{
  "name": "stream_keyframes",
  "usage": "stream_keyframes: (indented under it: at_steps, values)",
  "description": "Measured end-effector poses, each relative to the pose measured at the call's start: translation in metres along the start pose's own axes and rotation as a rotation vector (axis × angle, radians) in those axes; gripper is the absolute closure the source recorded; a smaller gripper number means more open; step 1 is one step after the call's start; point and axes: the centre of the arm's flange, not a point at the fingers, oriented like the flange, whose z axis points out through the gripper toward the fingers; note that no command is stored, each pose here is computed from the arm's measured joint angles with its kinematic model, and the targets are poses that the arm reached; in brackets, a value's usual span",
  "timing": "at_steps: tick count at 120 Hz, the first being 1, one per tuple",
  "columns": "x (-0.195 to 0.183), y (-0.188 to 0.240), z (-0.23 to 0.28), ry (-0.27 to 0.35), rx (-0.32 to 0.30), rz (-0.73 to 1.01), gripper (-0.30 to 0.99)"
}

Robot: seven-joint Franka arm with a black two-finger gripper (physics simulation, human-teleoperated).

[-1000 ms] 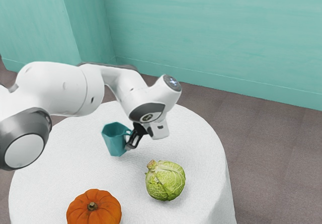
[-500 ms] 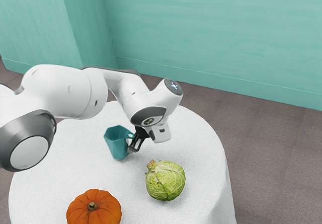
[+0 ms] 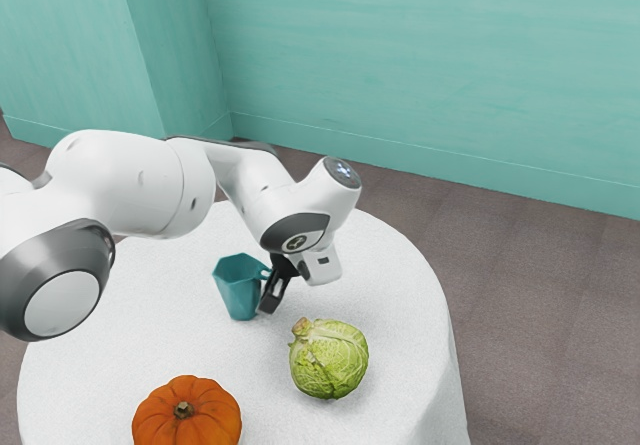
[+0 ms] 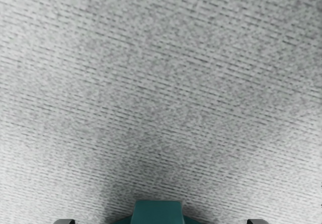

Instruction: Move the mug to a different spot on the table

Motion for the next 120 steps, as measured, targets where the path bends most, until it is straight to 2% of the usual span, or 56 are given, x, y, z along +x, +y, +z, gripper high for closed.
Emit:
stream_keyframes:
  at_steps: [11,32,48,60,72,87,100,110,120]
  values:
    - [-0.001,-0.001,0.000,0.021,-0.014,-0.012,0.19]
    - [0.004,-0.004,-0.008,0.102,-0.012,-0.039,0.10]
    - [0.006,-0.012,-0.042,0.178,0.030,-0.055,0.06]
    - [-0.007,-0.020,-0.083,0.241,0.078,-0.077,0.04]
    - [-0.043,-0.024,-0.135,0.323,0.131,-0.117,0.02]
    - [-0.132,-0.038,-0.200,0.473,0.151,-0.278,0.01]
    - [-0.217,-0.048,-0.228,0.551,0.101,-0.485,0.01]
    - [-0.268,-0.054,-0.229,0.599,-0.017,-0.664,0.01]
    - [-0.280,-0.055,-0.218,0.613,-0.125,-0.751,0.00]
